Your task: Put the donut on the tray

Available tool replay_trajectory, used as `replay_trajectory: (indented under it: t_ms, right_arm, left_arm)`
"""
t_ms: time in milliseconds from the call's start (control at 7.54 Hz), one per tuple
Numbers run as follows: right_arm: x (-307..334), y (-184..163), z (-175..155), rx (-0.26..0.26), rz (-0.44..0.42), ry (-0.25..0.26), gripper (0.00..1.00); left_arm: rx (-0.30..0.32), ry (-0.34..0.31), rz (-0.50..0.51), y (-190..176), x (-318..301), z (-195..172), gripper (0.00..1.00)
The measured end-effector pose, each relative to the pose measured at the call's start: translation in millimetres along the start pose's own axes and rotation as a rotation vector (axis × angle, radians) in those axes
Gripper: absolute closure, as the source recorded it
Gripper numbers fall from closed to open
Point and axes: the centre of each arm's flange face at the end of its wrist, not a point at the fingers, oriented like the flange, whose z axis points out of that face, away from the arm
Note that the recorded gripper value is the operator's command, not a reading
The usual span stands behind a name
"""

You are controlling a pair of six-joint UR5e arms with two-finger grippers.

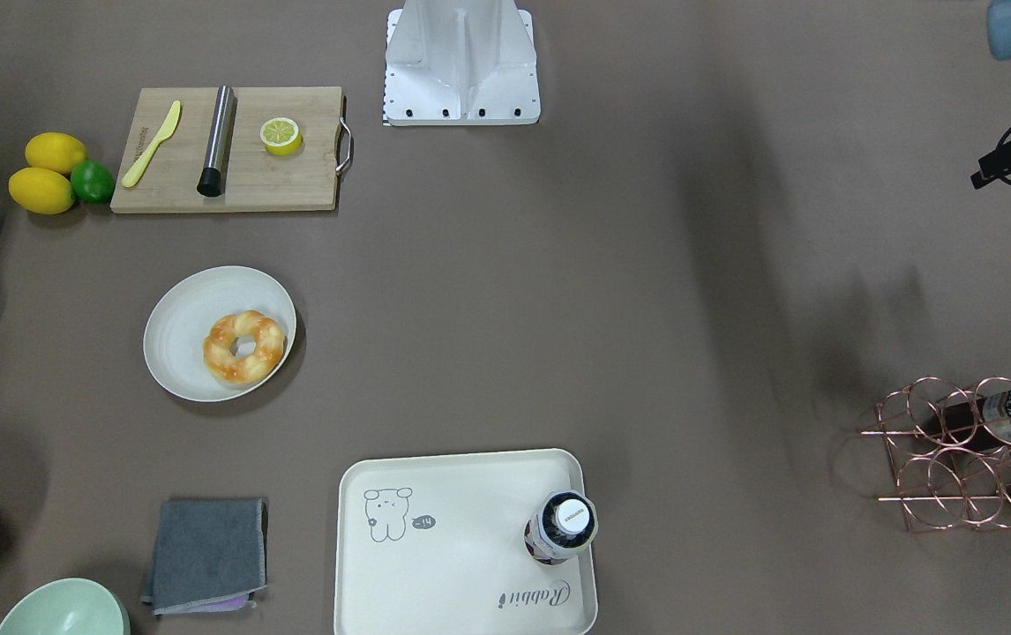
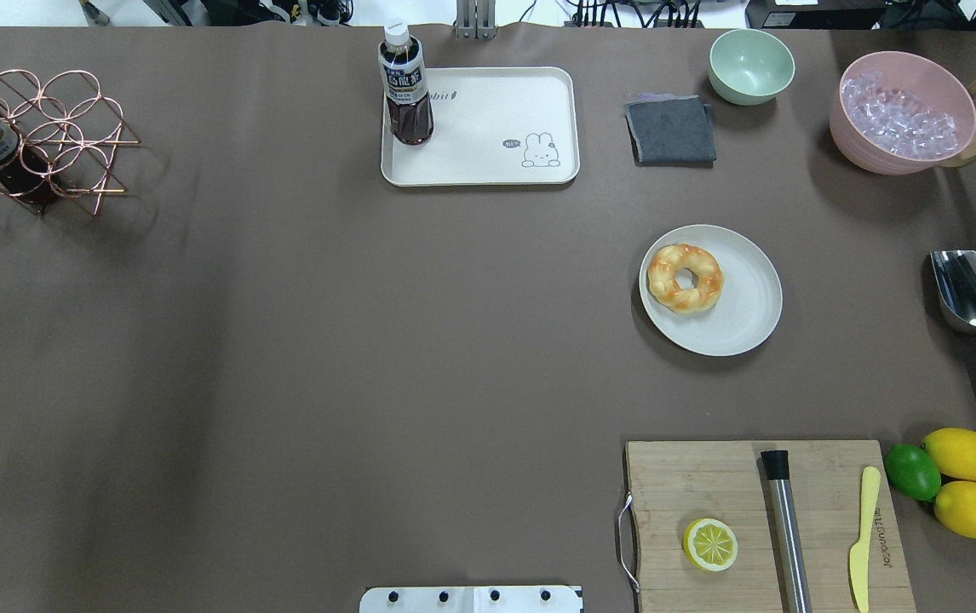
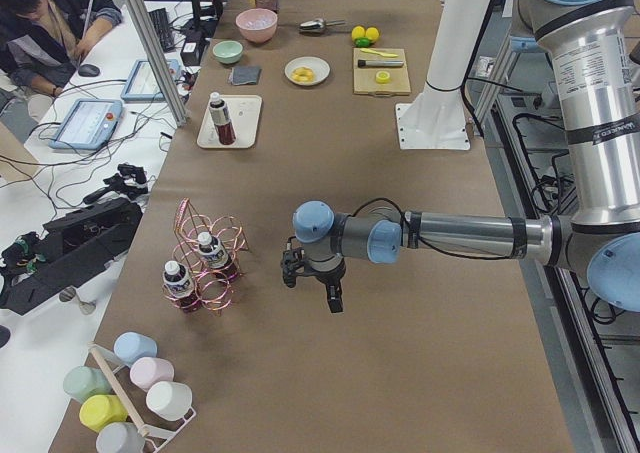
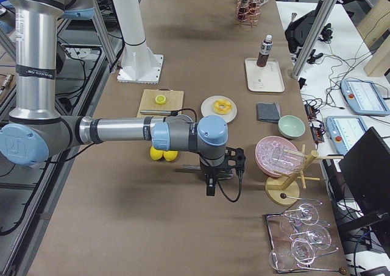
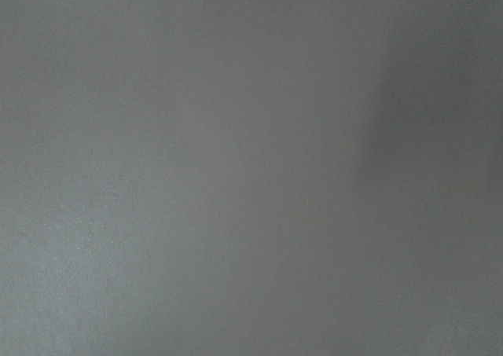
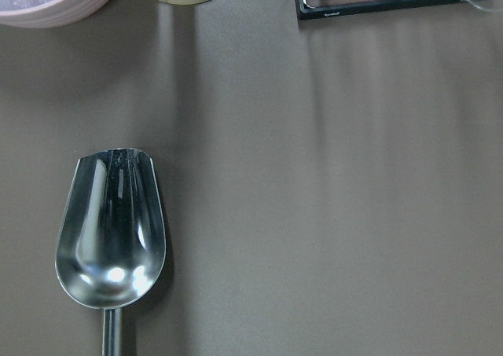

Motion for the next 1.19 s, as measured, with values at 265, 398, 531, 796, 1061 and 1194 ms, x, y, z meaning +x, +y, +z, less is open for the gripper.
replay_trajectory:
  t_ms: [265, 398, 531, 796, 1061, 1194]
  right_arm:
    - [2.6, 3.9, 0.1, 0.000, 0.006, -0.012, 0.00]
    - [2.1, 4.1, -0.5, 0.002, 0.002, -0.014, 0.00]
    - [1.1, 3.2, -1.8, 0.005, -0.001, -0.016, 0.00]
    - [-6.3, -1.2, -7.5, 0.033, -0.023, -0.032, 0.00]
    - [-29.0, -9.7, -11.2, 0.061, -0.069, -0.093, 0.00]
    - [-52.1, -19.2, -7.9, 0.061, -0.071, -0.131, 0.00]
  left_arm:
    - [-0.001, 0.000, 0.000, 0.4, -0.2, 0.4, 0.02]
    - [-0.002, -0.001, -0.001, 0.6, -0.5, 0.6, 0.02]
    - [-0.002, -0.001, -0.001, 0.9, -0.7, 0.8, 0.02]
    - [-0.002, -0.001, -0.001, 1.3, -1.1, 1.0, 0.02]
    - [-0.001, 0.000, -0.001, 1.5, -0.9, 0.7, 0.02]
    - [-0.001, 0.000, 0.000, 1.5, -0.8, 0.7, 0.02]
